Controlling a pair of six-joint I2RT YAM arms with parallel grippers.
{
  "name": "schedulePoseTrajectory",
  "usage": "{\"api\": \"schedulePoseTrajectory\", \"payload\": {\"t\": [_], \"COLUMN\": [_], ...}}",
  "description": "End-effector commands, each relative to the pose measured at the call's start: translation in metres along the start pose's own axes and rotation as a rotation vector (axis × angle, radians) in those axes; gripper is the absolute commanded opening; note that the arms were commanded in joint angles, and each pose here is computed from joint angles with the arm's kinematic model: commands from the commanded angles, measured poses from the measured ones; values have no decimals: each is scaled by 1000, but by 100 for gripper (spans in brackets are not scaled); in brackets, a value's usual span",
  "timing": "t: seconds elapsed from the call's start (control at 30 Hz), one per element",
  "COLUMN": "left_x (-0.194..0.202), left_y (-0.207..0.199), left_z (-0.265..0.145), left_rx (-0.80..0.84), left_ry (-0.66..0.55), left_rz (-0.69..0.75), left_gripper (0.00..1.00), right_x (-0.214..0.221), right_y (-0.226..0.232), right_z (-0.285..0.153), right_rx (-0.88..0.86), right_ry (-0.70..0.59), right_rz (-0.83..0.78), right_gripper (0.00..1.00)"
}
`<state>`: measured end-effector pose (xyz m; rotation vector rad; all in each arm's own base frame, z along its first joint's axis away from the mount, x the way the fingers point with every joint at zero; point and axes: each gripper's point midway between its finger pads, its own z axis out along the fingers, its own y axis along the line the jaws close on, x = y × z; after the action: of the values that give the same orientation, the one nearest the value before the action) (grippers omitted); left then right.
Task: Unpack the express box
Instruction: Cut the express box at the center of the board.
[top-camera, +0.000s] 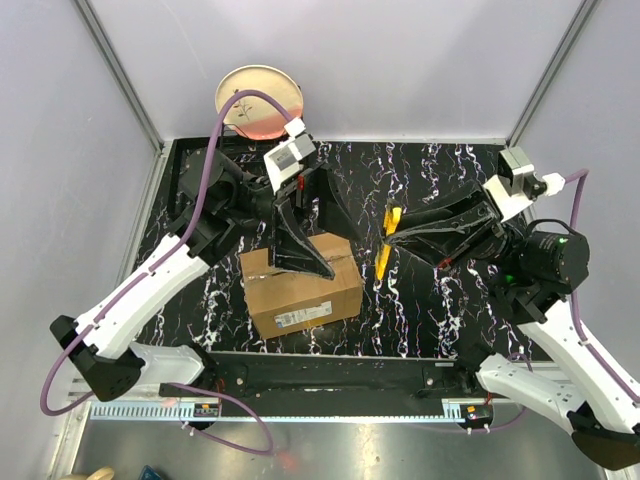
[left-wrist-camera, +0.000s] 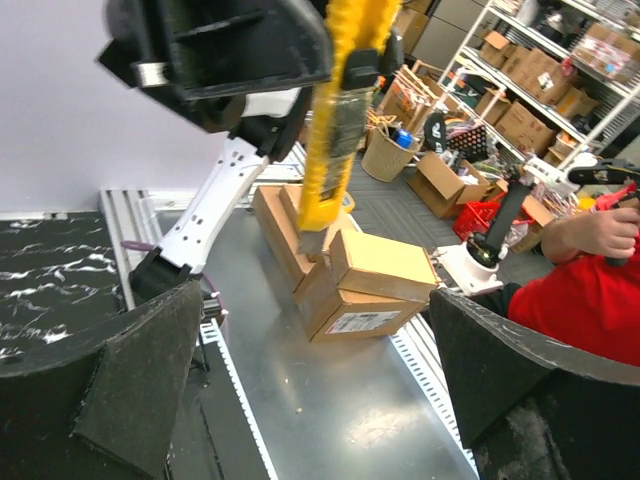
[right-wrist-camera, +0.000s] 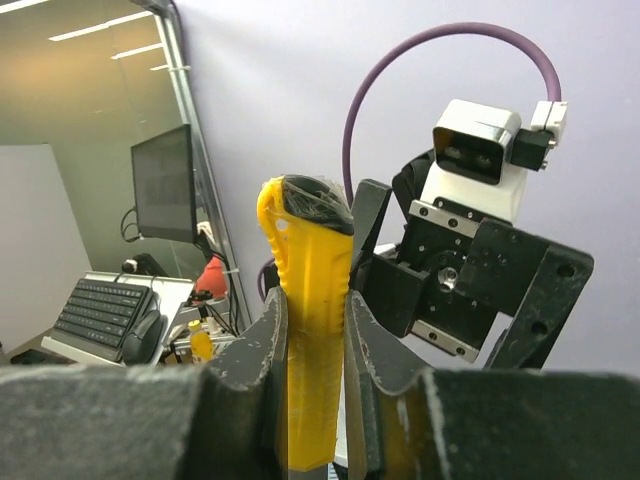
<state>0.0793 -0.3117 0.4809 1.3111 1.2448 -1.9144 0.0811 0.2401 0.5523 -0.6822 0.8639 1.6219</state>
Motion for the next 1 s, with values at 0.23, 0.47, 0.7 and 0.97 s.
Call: {"api": "schedulePoseTrajectory", "payload": {"t": [0.23,0.47,0.7,0.97], "left_x": [-4,-1,2,0], "left_y": [-39,-44,-37,-28], "left_z": [15,12,12,9], "left_rx": [141,146,127,77], "left_ry": [13,9,19,13], "left_rz": [108,139,154,151], "left_gripper": [99,93,43,3], "right_x": [-5,15,18,25], "right_y": [2,-11,-10,-15], "right_z": [20,28,30,26], "right_rx": [-203,-215,-211,-180], "right_ry": [-82,-76,-83,-89], "right_rz": [11,43,26,31], "right_gripper": [0,0,0,0]}}
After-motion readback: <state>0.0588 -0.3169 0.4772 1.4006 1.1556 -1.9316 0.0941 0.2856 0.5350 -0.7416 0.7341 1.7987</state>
